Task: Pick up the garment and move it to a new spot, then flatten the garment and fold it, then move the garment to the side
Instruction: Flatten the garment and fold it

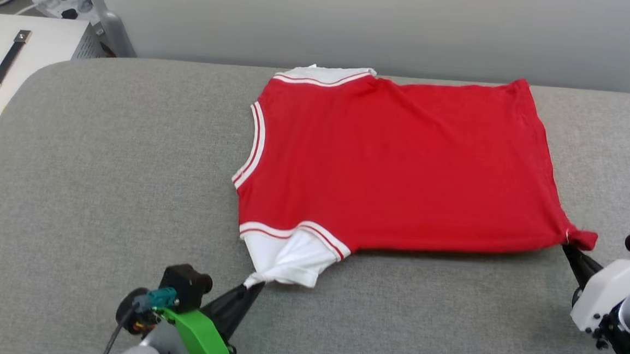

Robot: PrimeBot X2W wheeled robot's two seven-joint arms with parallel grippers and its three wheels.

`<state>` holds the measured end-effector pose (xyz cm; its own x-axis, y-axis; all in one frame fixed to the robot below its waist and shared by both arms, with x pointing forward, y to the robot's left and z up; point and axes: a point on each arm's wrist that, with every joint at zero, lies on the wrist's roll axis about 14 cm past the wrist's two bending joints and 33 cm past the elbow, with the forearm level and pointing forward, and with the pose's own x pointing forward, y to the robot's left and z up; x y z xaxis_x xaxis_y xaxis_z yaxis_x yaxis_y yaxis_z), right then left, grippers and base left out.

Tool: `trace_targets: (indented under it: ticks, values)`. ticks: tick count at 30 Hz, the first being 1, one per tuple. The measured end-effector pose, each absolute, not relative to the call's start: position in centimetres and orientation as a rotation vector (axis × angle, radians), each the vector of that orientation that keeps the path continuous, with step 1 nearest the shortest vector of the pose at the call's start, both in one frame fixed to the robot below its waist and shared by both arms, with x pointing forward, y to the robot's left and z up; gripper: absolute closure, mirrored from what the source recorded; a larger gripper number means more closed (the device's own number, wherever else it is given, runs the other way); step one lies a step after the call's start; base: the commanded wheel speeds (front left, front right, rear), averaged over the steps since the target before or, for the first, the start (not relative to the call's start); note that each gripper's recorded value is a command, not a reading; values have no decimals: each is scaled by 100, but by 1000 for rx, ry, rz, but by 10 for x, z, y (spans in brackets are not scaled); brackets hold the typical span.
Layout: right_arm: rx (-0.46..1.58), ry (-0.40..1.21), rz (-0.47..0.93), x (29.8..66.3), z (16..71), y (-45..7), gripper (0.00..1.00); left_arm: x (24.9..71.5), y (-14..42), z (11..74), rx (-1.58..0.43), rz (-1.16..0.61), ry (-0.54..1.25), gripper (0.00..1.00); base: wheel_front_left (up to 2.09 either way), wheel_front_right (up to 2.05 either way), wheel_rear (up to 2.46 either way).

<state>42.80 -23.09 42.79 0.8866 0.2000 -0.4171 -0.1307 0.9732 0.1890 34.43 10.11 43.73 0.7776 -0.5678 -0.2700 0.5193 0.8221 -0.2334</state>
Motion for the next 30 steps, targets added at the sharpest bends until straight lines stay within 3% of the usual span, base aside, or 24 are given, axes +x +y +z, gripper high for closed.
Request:
trace_targets:
  ticks: [10, 17, 30]
  values:
    - [208, 526, 154, 370, 416, -242, 100, 286, 83, 436, -217, -643, 381, 100, 0, 0, 0]
    - [222, 561, 125, 345, 411, -250, 100, 271, 80, 437, -234, -648, 393, 100, 0, 0, 0]
    - [220, 477, 110, 357, 446, -242, 100, 322, 93, 472, -192, -607, 233, 100, 0, 0, 0]
